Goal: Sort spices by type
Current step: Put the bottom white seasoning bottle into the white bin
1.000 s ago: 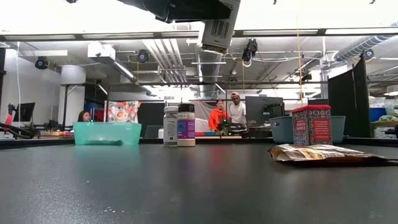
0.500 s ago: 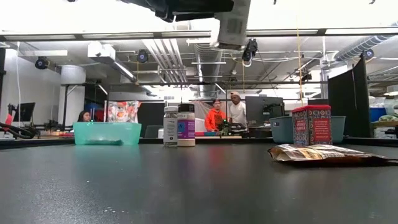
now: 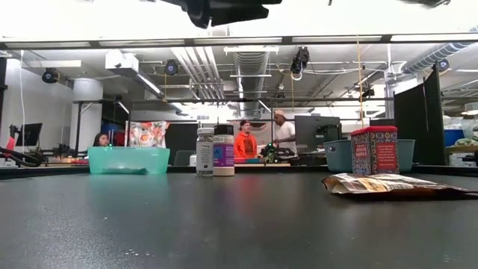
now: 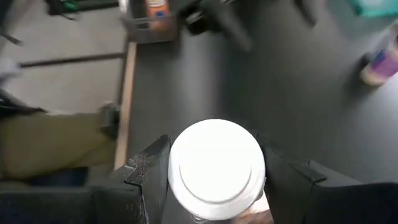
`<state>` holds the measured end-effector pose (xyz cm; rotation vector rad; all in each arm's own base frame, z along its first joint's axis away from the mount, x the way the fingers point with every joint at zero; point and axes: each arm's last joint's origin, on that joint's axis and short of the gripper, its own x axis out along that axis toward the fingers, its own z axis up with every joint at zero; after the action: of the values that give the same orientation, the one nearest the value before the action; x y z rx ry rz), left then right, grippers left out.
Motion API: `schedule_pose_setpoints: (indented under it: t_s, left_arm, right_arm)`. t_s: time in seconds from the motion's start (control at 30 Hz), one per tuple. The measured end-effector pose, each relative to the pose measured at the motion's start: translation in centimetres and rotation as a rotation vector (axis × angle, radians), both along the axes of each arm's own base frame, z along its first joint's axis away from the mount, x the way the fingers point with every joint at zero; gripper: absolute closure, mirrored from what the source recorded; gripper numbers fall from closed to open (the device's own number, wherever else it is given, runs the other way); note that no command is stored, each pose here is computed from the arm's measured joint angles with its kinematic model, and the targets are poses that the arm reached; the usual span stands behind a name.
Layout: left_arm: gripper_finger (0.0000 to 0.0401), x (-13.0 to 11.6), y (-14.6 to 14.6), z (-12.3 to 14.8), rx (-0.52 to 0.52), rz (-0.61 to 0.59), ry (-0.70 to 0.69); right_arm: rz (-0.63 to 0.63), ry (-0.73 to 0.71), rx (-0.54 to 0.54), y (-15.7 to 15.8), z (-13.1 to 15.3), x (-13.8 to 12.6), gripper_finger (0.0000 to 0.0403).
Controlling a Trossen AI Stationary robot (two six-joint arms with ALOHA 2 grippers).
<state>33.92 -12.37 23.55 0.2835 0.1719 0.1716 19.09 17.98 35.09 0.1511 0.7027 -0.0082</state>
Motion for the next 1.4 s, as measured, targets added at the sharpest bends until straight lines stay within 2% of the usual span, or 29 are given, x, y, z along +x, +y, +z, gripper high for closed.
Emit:
schedule_pose_setpoints:
  t_s: [0.1, 0.23, 0.33, 0.53, 0.8, 1.0, 1.3, 1.4]
  left_arm:
    - [0.0100, 0.1, -0.1, 0.4, -0.042, 0.005, -0.018]
    - [0.0103, 0.4, -0.3, 1.3, -0.082, 0.005, -0.051]
    - [0.0109, 0.6, -0.6, 2.1, -0.093, 0.001, -0.071]
    - [0.0115, 1.0, -0.8, 3.5, -0.109, -0.001, -0.107]
    - [0.0116, 1.3, -1.0, 4.4, -0.114, -0.002, -0.120]
    - [0.0116, 1.3, -1.0, 4.7, -0.118, -0.003, -0.128]
    - [0.0116, 1.4, -1.0, 4.8, -0.115, -0.002, -0.121]
    - [0.0116, 1.4, -1.0, 4.8, -0.114, -0.002, -0.121]
  right_arm:
    - [-0.020, -0.007, 0.068, 1.6, -0.6, -2.6, 0.0205]
    - [-0.086, 0.018, 0.104, 3.1, -2.0, -5.8, 0.0205]
    - [-0.128, 0.053, 0.119, 4.1, -3.5, -8.0, 0.0205]
    - [-0.125, 0.067, 0.115, 5.7, -6.2, -10.9, 0.0205]
    - [-0.195, 0.099, 0.050, 7.4, -11.1, -11.5, 0.0205]
    - [-0.223, 0.100, 0.078, 8.9, -13.9, -11.2, 0.0205]
    - [-0.240, 0.101, 0.069, 9.9, -15.7, -11.0, 0.0204]
    - [-0.241, 0.098, 0.063, 9.9, -15.8, -10.9, 0.0179]
